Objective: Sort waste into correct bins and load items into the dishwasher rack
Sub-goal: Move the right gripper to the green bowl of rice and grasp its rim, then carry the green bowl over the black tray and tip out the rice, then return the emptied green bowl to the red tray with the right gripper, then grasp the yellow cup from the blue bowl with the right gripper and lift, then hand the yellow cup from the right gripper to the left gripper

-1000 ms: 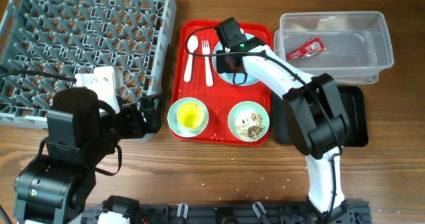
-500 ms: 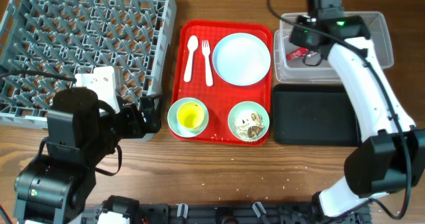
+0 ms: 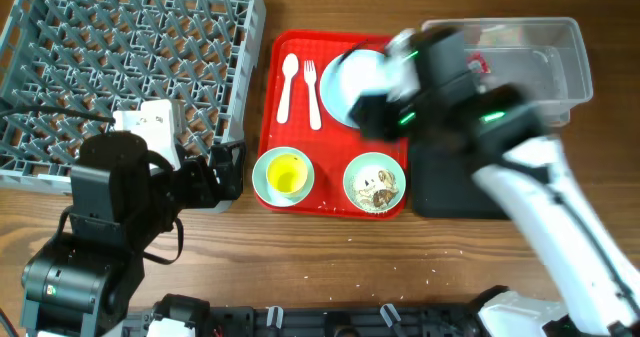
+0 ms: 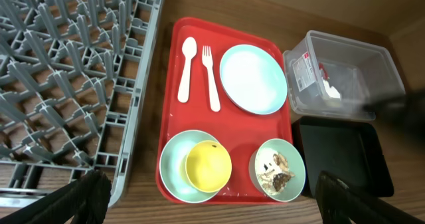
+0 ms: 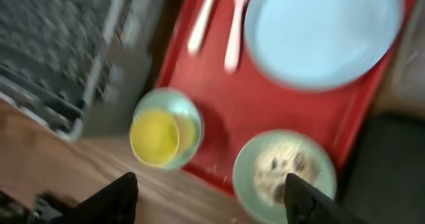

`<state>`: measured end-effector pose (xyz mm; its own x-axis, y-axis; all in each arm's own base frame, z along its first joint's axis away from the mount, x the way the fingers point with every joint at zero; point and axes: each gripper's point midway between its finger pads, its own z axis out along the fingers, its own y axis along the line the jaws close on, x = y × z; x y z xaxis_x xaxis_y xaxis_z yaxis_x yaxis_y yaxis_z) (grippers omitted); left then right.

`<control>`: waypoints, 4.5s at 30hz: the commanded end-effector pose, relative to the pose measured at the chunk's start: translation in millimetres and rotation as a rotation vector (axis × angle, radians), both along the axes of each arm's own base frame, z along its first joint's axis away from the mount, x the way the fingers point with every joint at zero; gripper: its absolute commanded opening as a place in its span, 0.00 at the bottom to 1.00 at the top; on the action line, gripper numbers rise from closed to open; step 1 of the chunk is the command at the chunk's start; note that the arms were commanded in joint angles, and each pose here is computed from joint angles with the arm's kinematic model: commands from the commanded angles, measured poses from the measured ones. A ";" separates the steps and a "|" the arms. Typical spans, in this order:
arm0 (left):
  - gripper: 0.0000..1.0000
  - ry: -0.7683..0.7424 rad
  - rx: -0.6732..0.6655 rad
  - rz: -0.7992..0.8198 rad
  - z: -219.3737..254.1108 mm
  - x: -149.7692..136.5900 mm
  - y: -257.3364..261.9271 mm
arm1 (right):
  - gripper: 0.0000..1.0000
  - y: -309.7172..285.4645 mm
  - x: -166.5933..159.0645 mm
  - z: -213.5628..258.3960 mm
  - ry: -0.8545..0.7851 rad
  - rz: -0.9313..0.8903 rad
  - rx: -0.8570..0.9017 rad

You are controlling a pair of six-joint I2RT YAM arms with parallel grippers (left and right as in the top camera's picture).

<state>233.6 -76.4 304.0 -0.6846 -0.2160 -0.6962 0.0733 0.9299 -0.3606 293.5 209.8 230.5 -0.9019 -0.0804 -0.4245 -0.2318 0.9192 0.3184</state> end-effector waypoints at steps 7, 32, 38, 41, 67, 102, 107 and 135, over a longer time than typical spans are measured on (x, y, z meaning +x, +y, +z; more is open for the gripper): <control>1.00 -0.031 0.009 -0.002 8.9 -0.2 1.8 | 0.52 46.7 -32.0 -165.7 0.187 -0.074 -0.046; 1.00 -0.031 0.009 -0.002 8.9 -0.2 1.8 | 0.04 -51.2 -19.3 -80.6 0.122 -0.044 0.125; 1.00 -0.031 0.009 -0.002 8.9 -0.2 1.8 | 0.04 -103.6 -15.6 -69.6 0.071 0.037 0.486; 1.00 -0.031 0.009 -0.002 8.9 -0.2 1.8 | 0.04 -122.4 -25.6 -79.4 0.031 0.023 0.680; 1.00 -0.031 0.009 -0.002 8.9 -0.2 1.8 | 0.04 -167.8 -3.6 -75.0 -0.137 -0.116 0.962; 1.00 -0.031 0.009 -0.002 8.9 -0.2 1.8 | 0.58 93.2 -28.7 -92.7 0.133 0.160 0.228; 1.00 -0.031 0.009 -0.002 8.9 -0.2 1.8 | 0.46 98.9 -27.2 -152.6 0.208 0.117 0.105; 1.00 -0.037 -0.455 -0.448 58.4 -21.2 -72.4 | 0.04 25.2 -28.1 50.2 -0.027 0.483 0.799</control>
